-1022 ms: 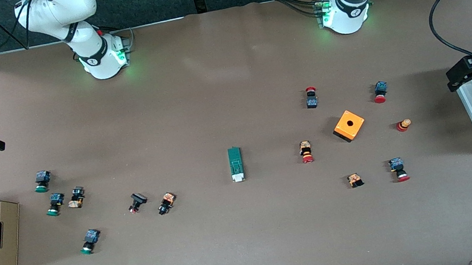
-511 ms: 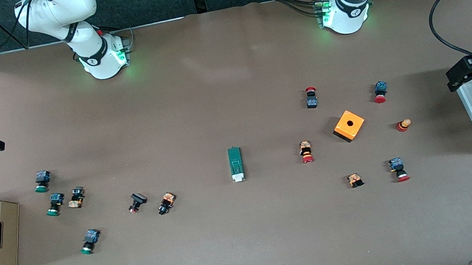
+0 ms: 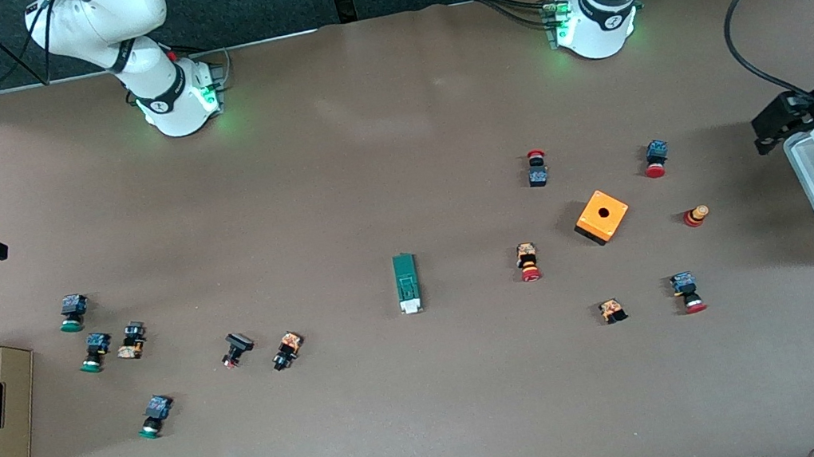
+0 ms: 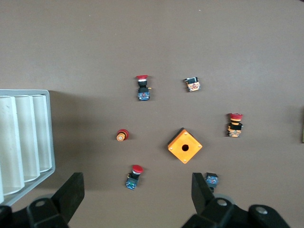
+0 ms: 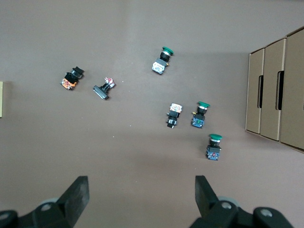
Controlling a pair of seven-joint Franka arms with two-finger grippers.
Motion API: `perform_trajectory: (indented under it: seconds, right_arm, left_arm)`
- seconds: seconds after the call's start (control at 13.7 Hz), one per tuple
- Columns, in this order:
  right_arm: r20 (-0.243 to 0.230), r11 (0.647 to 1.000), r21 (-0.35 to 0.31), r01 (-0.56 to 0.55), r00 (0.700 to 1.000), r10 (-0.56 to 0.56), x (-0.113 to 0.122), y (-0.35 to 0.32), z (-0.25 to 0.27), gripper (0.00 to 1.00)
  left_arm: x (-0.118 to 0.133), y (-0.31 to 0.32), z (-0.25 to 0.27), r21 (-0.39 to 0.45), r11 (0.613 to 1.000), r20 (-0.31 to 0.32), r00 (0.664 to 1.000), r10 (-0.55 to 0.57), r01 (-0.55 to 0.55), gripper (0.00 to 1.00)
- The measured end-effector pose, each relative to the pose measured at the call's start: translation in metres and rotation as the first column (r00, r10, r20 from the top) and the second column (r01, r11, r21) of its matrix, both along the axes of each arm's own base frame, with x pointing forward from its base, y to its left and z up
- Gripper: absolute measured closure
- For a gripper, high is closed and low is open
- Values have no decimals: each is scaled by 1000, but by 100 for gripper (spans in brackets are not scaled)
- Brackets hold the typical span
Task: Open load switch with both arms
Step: 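Move the left gripper over the green load switch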
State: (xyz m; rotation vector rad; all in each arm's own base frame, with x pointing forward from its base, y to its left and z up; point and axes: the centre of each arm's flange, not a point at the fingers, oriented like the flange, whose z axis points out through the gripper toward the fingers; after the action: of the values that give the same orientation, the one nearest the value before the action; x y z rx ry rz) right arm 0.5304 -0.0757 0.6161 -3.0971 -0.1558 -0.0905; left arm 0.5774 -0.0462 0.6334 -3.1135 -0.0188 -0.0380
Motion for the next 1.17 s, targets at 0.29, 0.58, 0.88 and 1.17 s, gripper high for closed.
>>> perform_trajectory:
  seconds: [0.29, 0.58, 0.88, 1.17]
  right_arm:
    - [0, 1000, 0, 0, 1000, 0, 0, 0, 0, 0]
    - [0, 1000, 0, 1, 1000, -1, 0, -1, 0, 0]
    - [0, 1000, 0, 2, 1000, -2, 0, -1, 0, 0]
    - [0, 1000, 0, 3, 1000, -3, 0, -2, 0, 0]
  left_arm:
    - [-12, -63, 5, -10, 999, 11, 999, 49, -49, 0]
    - [-34, -135, 14, -24, 996, 27, 996, 85, -85, 0]
    - [-80, -230, 43, -58, 996, 123, 990, 70, -64, 0]
    - [-134, -318, 44, 82, 996, 285, 958, -6, -18, 0]
